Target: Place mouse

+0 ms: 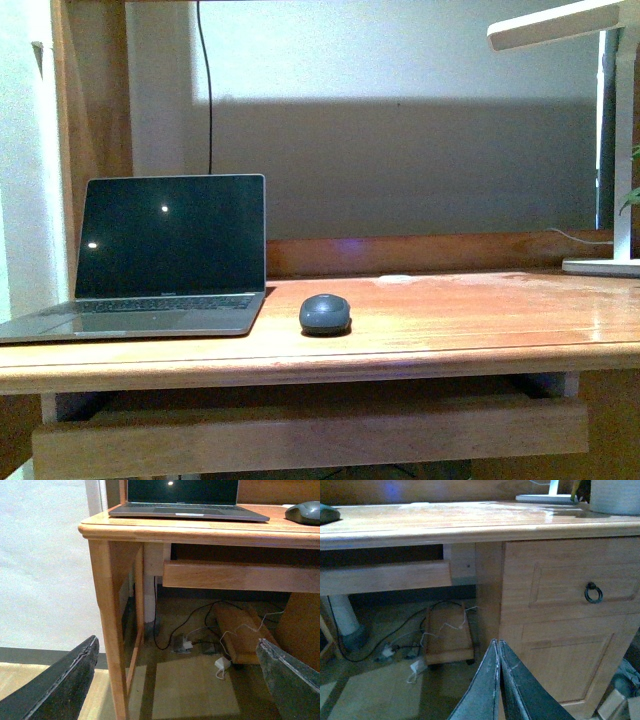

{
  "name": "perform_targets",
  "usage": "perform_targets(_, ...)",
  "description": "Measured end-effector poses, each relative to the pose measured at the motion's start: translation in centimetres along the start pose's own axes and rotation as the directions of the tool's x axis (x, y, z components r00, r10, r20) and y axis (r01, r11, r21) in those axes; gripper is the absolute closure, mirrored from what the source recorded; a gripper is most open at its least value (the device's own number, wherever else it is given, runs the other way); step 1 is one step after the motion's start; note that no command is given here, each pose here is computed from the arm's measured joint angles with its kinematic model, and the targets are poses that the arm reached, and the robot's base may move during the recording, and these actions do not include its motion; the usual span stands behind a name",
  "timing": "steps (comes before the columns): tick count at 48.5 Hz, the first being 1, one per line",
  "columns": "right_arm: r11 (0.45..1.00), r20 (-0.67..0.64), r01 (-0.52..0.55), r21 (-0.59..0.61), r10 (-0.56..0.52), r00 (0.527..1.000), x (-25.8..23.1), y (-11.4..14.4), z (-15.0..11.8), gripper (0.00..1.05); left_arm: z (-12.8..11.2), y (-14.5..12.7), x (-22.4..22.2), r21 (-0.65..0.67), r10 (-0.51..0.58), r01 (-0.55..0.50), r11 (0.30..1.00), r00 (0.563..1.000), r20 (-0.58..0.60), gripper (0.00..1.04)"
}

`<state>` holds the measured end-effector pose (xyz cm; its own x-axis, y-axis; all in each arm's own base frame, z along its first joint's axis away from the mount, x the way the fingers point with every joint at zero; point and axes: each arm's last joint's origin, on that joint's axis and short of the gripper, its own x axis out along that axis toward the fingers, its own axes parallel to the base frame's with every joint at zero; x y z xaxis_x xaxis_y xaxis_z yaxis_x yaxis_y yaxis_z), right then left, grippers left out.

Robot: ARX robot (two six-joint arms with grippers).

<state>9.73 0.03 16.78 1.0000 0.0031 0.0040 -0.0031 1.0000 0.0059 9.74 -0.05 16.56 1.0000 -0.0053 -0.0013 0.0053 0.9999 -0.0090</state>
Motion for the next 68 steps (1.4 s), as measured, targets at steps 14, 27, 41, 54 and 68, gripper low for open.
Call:
perform_targets(14, 1.0, 0.002, 0.0, -0.002, 0.0, 1.0, -0.01, 0.0, 0.01, 0.82, 0.0, 0.0, 0.0, 0.0, 0.0, 0.0, 1.0, 1.0, 0.0, 0.08)
perform_targets(27, 1.0, 0.002, 0.0, -0.002, 0.0, 1.0, -0.01, 0.0, 0.01, 0.32, 0.0, 0.0, 0.0, 0.0, 0.0, 0.0, 1.0, 1.0, 0.0, 0.08)
perform_targets(41, 1.0, 0.002, 0.0, -0.002, 0.0, 1.0, -0.01, 0.0, 0.01, 0.07, 0.0, 0.0, 0.0, 0.0, 0.0, 0.0, 1.0, 1.0, 0.0, 0.08)
perform_targets(54, 1.0, 0.002, 0.0, -0.002, 0.0, 1.0, -0.01, 0.0, 0.01, 0.07, 0.0, 0.0, 0.0, 0.0, 0.0, 0.0, 1.0, 1.0, 0.0, 0.08)
perform_targets(68, 1.0, 0.002, 0.0, -0.002, 0.0, 1.0, -0.01, 0.0, 0.01, 0.07, 0.0, 0.0, 0.0, 0.0, 0.0, 0.0, 1.0, 1.0, 0.0, 0.08)
